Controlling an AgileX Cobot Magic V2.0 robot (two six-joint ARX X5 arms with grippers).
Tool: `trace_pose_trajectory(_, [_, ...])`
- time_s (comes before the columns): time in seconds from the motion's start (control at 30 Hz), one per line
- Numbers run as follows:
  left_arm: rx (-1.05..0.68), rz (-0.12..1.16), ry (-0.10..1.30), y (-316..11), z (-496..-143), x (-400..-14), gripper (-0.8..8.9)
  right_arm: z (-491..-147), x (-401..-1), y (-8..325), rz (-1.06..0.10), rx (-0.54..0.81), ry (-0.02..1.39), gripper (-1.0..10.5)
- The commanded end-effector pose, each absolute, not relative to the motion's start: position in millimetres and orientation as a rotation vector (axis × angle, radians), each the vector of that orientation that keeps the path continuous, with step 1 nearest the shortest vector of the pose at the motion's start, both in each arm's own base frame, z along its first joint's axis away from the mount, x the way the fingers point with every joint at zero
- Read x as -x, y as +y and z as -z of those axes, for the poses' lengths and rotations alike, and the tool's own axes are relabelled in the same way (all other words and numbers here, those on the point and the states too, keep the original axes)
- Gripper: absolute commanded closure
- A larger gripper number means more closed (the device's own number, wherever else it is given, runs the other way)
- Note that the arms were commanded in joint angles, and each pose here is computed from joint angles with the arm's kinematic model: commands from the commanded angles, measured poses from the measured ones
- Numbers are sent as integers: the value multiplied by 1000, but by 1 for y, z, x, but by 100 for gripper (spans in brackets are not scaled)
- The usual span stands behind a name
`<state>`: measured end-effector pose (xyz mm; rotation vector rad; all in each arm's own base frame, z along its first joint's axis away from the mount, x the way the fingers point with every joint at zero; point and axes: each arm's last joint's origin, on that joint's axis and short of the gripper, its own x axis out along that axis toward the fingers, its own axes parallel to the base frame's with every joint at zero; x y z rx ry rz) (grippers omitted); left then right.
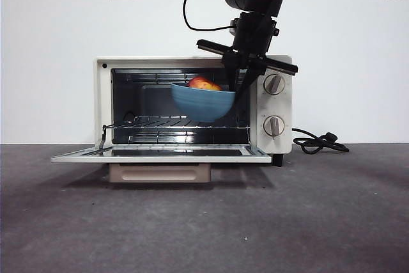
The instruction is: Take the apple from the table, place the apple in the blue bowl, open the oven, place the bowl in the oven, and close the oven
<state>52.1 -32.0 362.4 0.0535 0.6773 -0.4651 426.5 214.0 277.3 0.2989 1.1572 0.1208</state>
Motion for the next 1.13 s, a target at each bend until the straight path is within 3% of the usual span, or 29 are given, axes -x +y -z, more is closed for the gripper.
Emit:
trace_pose_trajectory(0.03, [-48,464,672,-32,-362,-53,819,-274,-429,216,-114,-313,1153,903])
trace_pose_trajectory(0.17, [-50,463,676,-32,-362,-53,819,-274,-429,216,-117,-313,1159,656])
trace_pose_trajectory(0.83, [-61,458,708,-31,-359,-51,819,-279,-420,220,-106,-193,1144,664])
trace_pose_trajectory(1.13, [-65,456,721,-31,-358,-50,819,-304,-410,219,-99,-122,1053,664])
